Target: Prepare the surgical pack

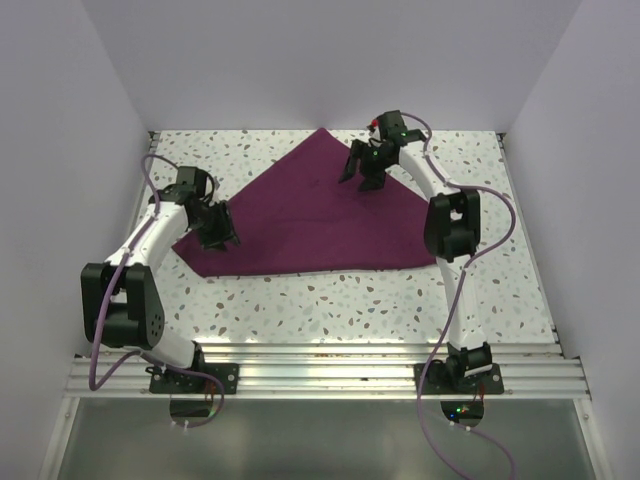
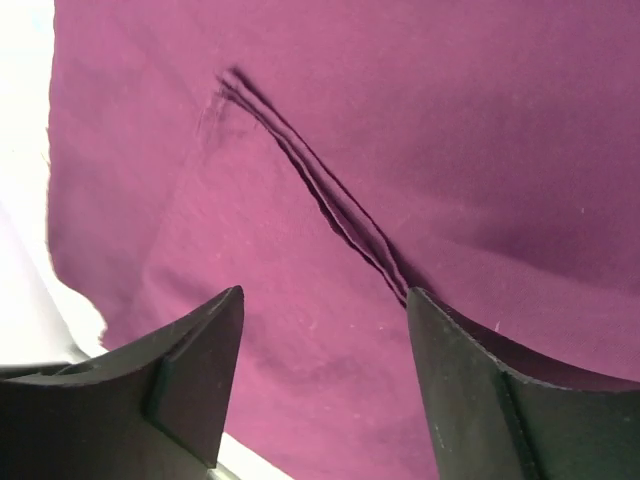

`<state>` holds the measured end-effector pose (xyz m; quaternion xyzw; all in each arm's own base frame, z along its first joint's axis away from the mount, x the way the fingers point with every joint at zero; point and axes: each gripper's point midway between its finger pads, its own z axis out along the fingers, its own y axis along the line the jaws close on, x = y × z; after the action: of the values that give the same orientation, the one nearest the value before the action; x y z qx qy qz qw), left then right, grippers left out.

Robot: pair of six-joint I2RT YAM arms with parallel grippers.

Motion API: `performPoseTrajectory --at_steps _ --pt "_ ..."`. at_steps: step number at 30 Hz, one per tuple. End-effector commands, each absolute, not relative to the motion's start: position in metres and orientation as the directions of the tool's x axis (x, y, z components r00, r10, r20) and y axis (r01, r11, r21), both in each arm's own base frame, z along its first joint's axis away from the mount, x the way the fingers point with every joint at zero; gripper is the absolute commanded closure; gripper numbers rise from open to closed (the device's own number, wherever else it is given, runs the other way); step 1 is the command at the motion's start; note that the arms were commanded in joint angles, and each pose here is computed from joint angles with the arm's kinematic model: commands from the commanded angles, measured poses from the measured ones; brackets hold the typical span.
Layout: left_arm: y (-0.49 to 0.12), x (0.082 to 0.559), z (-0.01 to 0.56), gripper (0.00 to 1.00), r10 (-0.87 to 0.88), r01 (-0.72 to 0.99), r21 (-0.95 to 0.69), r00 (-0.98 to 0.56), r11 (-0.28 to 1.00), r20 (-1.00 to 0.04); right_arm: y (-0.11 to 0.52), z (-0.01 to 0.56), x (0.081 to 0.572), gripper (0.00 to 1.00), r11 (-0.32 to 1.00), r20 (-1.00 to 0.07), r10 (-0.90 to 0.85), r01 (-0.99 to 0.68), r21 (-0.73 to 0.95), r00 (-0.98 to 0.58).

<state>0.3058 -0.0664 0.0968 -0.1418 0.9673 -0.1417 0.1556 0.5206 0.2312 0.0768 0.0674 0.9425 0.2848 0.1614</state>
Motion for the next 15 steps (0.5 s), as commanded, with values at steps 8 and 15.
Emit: performPoseTrajectory --at_steps 8,15 --pt "-0.064 0.327 0.115 0.55 -0.295 -0.176 -0.336 -0.891 0.925 -0.345 0.254 0.150 0.528 0.41 0.815 -0.530 0.083 -0.249 0.524 -0.844" --pt "-0.073 0.319 0.113 0.68 -0.293 -0.151 -0.385 -0.892 0.910 -0.343 0.205 0.161 0.476 0.74 0.862 -0.438 0.139 -0.110 0.496 -0.888"
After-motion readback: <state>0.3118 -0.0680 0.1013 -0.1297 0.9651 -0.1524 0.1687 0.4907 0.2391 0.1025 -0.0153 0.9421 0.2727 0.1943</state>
